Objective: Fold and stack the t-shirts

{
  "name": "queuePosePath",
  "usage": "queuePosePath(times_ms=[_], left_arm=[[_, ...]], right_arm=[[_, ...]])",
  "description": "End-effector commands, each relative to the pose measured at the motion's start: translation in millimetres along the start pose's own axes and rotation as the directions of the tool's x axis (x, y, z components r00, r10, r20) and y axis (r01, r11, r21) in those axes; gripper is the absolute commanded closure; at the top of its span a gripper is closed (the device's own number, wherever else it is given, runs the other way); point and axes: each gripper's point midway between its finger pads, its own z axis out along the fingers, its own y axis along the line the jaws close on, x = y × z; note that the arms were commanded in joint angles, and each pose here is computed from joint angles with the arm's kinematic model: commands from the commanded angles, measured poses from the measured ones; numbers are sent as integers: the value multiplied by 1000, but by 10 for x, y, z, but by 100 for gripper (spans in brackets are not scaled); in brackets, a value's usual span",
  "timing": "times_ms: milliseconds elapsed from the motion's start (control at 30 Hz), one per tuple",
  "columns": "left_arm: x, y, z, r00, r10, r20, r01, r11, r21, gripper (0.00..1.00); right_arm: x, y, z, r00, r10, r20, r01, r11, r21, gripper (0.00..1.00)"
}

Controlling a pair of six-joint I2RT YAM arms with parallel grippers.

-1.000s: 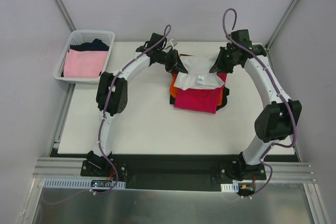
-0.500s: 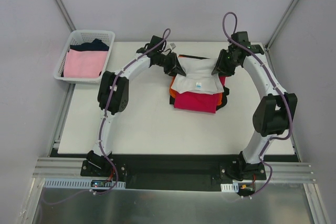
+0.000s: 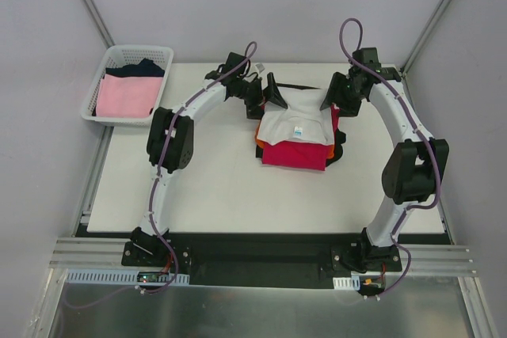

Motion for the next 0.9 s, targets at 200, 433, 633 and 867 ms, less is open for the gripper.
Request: queuePosePath(times_ms=[200,433,633,867], left_arm=[[-23,-275,-284,991,102,89,-96,993,-64,1],[38,-565,-672,970,175,171,-160,982,-99,1],[115,-704,-1296,901,261,345,-183,953,-242,1],[423,-548,-1619,890,264,371,-148,938,-313,100]], right_arm=[[-89,28,-192,998,-5,70,6,1000,-3,38],[-191,8,-516,986,-1,166,-4,999,33,37],[-254,38,-1052,955,35,296,-47,998,34,52],[-78,354,-978,978,3,207,11,998,-69,99]])
